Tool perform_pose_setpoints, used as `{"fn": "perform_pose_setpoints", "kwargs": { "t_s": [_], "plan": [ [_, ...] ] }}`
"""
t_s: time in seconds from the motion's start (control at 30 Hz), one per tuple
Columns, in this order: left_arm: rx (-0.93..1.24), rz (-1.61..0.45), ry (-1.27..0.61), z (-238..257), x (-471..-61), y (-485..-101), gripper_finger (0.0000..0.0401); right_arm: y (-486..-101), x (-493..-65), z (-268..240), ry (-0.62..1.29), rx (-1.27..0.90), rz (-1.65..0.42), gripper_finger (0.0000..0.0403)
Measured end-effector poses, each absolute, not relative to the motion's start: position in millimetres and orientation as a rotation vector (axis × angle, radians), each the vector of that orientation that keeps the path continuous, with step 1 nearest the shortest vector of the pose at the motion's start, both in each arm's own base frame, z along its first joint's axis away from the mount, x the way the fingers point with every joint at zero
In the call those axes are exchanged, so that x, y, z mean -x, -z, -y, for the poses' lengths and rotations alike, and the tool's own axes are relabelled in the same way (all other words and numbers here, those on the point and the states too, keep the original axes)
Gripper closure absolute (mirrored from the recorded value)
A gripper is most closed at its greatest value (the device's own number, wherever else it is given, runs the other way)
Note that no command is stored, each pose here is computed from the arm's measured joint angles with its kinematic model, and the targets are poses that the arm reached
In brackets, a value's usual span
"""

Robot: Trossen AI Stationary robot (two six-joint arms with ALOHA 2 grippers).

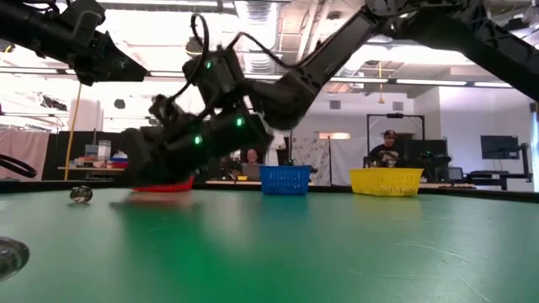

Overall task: Sort Halloween decoration
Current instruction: Put the black skull toy into the blue bin

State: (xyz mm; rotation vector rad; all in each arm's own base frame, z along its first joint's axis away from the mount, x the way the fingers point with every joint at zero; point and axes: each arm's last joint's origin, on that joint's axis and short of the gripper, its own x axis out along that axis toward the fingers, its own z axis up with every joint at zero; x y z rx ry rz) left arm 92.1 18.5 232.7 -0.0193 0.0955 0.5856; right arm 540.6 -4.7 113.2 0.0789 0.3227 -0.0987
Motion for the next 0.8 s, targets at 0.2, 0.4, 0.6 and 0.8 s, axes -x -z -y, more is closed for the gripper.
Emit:
{"fn": "perform_pose_setpoints", "kwargs": {
  "t_s": [0.2,0.4,0.6,0.8],
  "plan": [
    [0.018,-0.101,-0.586,-19,-92,-232,0.0232,-163,-525,20,0.112,0.005,-0.343,0.0285],
    [0.018,-0.103,-0.586,-19,-92,-232,0.0232,-198,-475,49,0.241,0.062,-0.367,0.0285],
    [0.035,-0.077,-0.586,-19,-92,-234,0.0232,-199,-416,90,0.457,0.014,-0.381,0.0285],
    [0.039,-0.077,-0.586,-19,-92,-234,0.0232,-179,-386,127,0.672,-0.112,-0.408,0.0285]
  ]
}}
